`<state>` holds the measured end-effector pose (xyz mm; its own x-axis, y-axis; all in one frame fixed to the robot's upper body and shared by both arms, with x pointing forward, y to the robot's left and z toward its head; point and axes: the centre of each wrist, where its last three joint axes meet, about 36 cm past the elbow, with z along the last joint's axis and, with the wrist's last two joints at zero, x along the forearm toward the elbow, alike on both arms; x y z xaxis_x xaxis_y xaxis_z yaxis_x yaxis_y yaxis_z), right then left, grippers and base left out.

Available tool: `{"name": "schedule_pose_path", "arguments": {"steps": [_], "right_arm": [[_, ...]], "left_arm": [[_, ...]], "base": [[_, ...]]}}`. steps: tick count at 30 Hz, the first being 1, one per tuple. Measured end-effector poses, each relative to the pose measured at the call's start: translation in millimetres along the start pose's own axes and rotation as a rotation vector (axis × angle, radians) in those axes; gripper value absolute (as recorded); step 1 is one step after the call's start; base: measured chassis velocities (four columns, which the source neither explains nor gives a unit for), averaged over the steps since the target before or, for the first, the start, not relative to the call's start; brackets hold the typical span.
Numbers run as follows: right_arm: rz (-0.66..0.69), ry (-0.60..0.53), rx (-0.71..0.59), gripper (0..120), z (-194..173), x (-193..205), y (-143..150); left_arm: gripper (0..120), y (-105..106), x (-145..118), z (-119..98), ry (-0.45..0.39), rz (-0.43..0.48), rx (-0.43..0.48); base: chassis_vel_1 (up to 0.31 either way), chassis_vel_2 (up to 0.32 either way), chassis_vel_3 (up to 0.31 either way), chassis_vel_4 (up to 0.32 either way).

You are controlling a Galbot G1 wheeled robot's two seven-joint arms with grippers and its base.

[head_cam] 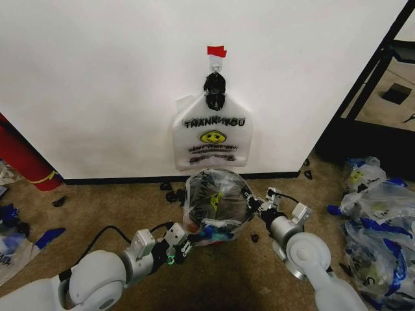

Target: Pick up the garbage bag from the wall and place it over the trash bin.

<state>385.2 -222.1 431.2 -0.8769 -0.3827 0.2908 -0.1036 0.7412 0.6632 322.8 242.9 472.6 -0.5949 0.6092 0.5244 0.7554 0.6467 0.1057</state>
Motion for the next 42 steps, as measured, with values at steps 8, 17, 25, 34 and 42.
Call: {"name": "schedule_pose_path", "arguments": {"steps": [8,17,25,34,42], "right_arm": [[-0.012,0.037,0.011,0,-0.2,7.5,-3.0],[-0.015,0.027,0.077,0,4.0,2.1,-5.8],[-0.002,-0.001,0.129,0,5.1,-6.4,-14.7],[0.014,-0.043,0.157,0,6.2,-4.3,-26.4],[-0.027,-0.075,0.170,0,15.8,-2.7,-28.6]], "left_arm": [[0,15.9,-14.9,22.3,0.005,-0.086,-0.039],[10,5.2,-1.5,30.4,0.039,-0.098,-0.051],[38,-1.0,18.9,10.4,0.008,-0.099,-0.093],[70,-12.7,35.9,-24.3,-0.121,-0.046,-0.039],[94,6.2,20.1,-66.1,-0.242,-0.176,0.421]], "base": [[0.000,0.000,0.000,0.000],[0.000,0.000,0.000,0.000],[0.000,0.000,0.000,0.000],[0.000,0.000,0.000,0.000],[0.000,0.000,0.000,0.000]]}}
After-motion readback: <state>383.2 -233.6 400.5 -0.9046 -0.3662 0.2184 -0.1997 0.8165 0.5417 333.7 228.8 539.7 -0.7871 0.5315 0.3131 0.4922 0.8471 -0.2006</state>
